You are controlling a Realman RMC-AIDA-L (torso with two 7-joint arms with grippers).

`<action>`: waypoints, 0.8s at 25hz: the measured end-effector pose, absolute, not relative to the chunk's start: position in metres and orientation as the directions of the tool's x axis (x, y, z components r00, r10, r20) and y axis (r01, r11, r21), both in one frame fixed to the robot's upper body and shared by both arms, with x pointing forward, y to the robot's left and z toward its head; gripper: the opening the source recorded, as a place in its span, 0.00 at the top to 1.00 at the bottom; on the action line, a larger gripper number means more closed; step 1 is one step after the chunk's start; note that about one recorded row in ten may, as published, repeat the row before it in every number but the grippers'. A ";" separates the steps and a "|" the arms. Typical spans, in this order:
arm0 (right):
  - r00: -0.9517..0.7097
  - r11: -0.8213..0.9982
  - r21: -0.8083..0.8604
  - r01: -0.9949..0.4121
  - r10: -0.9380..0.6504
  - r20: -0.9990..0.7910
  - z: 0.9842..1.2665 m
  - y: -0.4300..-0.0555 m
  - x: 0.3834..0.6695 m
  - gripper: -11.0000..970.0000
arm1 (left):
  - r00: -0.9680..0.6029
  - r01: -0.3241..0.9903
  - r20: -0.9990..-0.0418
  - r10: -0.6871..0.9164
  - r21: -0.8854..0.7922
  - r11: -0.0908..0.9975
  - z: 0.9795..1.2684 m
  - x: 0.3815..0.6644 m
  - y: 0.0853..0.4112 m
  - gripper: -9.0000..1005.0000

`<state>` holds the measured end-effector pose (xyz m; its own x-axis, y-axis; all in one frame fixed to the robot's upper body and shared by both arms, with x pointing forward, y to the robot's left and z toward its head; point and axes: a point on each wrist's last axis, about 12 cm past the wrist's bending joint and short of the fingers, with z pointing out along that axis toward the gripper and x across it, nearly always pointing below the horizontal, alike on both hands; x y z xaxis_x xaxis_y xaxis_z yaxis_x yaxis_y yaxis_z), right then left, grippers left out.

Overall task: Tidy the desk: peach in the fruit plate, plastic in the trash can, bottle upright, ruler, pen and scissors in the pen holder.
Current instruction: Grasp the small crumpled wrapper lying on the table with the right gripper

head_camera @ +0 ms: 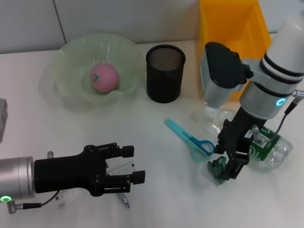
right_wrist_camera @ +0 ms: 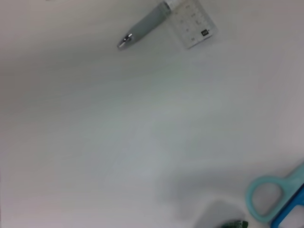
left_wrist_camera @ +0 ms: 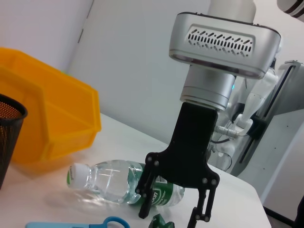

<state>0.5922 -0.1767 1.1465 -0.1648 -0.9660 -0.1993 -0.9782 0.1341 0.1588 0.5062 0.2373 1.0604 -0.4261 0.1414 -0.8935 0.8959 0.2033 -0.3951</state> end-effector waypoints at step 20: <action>-0.143 0.113 0.161 -0.980 -0.972 -0.188 1.133 -0.173 0.590 0.26 | -0.430 0.895 -0.891 0.147 -0.398 0.204 1.060 0.506 0.238 0.20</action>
<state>0.5902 -0.1727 1.1334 -0.1429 -0.9718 -0.1877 -0.9804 0.1130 0.1614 0.5061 0.2376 1.0600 -0.4296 0.1469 -0.8910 0.8946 0.2038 -0.3978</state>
